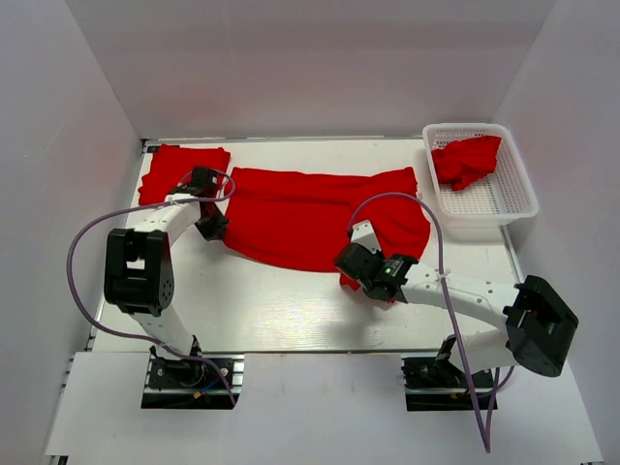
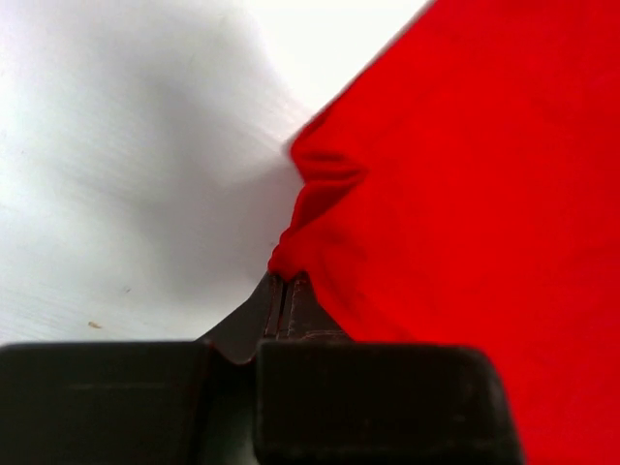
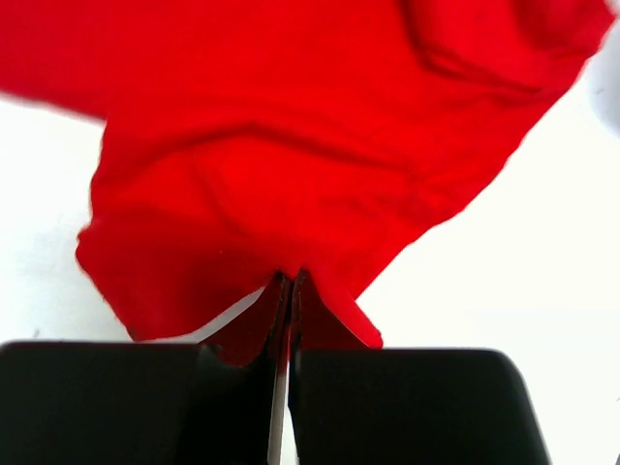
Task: Fold and stack the t-shirts
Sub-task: Grap the side of the flattened tshirt closest away from the robot with both arms, then fold the other side of the tshirt into a rectangle
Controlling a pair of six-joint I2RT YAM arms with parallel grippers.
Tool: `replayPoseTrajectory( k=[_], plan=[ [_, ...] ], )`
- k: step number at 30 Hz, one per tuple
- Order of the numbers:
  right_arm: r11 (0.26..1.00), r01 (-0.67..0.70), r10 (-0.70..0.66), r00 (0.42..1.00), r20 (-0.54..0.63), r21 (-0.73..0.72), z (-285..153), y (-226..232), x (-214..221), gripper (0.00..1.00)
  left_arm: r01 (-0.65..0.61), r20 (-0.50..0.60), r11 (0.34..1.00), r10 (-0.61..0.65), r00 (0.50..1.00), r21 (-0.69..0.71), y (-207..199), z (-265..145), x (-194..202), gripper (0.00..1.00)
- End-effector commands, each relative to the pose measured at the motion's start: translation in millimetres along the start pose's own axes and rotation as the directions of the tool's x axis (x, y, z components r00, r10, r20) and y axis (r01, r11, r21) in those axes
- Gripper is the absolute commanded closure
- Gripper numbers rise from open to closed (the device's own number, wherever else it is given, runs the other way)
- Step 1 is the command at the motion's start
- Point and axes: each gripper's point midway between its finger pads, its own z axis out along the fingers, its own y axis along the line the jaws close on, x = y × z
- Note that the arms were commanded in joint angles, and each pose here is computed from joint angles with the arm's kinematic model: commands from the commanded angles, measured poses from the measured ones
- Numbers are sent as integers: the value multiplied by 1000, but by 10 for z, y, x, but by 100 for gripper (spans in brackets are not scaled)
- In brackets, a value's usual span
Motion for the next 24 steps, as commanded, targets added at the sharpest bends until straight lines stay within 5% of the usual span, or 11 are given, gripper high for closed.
replayPoseTrajectory(
  k=[1, 24],
  plan=[
    [998, -46, 40, 991, 131, 44, 24, -140, -458, 100, 27, 33, 999, -28, 999, 41, -150, -119, -180, 100],
    [962, -156, 87, 953, 291, 223, 367, -991, -1464, 100, -44, 39, 999, 43, 998, 17, -421, 30, -560, 100]
  ],
)
